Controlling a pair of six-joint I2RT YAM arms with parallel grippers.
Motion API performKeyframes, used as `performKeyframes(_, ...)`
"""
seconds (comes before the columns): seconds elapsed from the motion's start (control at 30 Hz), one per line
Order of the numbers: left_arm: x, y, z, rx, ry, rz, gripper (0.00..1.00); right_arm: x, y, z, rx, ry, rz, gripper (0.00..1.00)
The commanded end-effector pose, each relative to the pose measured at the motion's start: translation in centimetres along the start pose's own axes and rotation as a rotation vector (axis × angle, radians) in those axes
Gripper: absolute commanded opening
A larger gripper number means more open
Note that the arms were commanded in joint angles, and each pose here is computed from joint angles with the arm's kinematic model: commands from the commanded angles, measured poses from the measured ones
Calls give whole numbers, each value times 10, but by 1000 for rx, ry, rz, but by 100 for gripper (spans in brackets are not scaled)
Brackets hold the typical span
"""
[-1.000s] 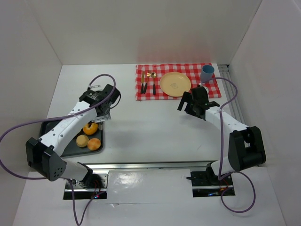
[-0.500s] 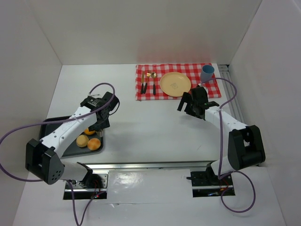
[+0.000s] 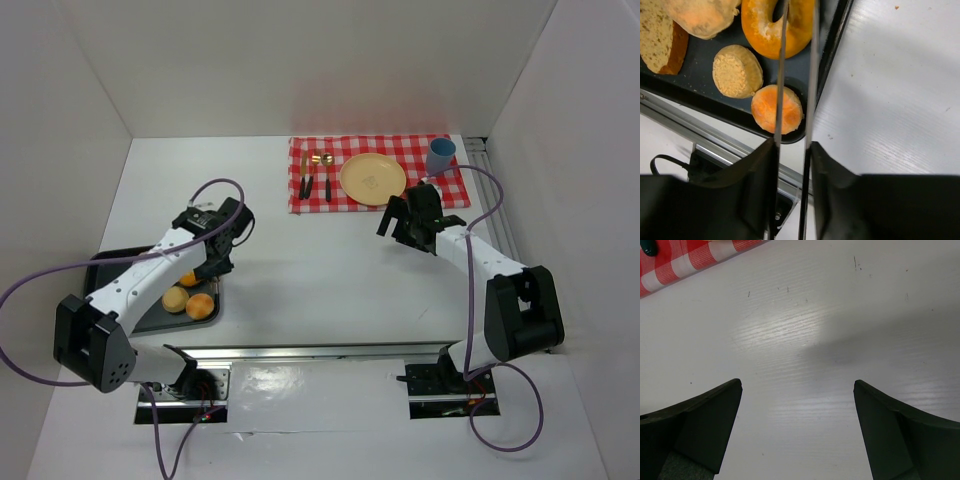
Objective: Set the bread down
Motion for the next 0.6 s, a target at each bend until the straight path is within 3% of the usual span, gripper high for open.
performKeyframes(0.0, 1, 0, 1, -11, 3, -9, 39, -11, 8, -2, -33, -37, 0, 100)
performKeyframes(0.1, -9, 2, -9, -17, -33, -21, 19, -10, 6, -2, -27, -31, -1, 100)
performKeyframes(0.23, -23, 12, -32, -26, -87, -34, 2, -14, 10, -6, -40, -43, 1, 100)
performKeyframes(0.4, -56, 12, -81, 40, -244, -14, 0, -12, 6, -6, -20, -38, -1, 100)
performKeyframes(0.57, -106, -39, -124, 216, -419, 54, 0, -26, 6, -22, -21, -106, 22, 100)
Point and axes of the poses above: each gripper's point midway between its finger pads, its own z axis out along the fingers, its own y axis along the line the jaws close on, x = y × z, the point moved 4 cm from there along -z, back along the fingers, and after that the axes turned 15 degrees about z, right-handed, at the moved point
